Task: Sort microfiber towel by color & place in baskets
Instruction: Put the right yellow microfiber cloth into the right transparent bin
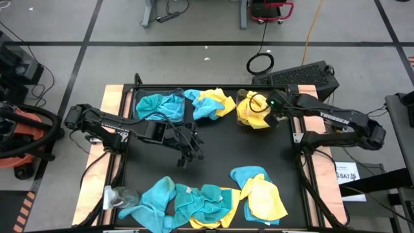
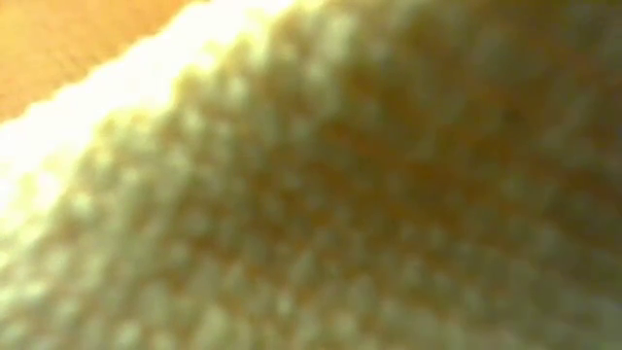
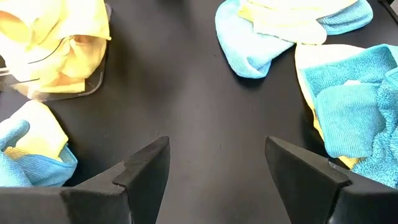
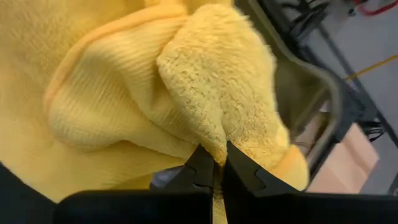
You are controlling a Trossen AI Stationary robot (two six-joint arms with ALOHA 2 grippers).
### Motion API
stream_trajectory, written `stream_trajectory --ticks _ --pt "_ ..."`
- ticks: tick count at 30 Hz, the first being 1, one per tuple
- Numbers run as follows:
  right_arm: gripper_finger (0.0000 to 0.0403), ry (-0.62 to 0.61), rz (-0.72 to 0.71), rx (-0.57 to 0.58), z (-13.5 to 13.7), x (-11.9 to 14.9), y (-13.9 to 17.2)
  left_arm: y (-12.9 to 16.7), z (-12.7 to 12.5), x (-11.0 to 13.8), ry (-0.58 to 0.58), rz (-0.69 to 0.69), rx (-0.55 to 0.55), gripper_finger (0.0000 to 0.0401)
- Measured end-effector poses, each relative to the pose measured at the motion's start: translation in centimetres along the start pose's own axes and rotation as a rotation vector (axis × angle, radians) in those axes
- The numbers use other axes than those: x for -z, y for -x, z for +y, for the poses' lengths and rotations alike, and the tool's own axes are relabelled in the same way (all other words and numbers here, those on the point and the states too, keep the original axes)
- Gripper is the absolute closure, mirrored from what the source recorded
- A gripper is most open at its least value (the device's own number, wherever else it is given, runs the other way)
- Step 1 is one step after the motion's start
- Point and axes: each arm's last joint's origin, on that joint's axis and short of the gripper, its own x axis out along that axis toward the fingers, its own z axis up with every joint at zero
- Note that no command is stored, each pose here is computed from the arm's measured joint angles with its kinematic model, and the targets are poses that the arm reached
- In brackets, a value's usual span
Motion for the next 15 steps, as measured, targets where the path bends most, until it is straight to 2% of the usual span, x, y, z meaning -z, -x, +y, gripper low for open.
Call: stream_trajectory --ticks 15 --pt "0.0401 0.057 0.211 -0.026 0.9 -1.3 -4.6 0.0 0.0 0.1 -0.001 0.008 0.001 0.0131"
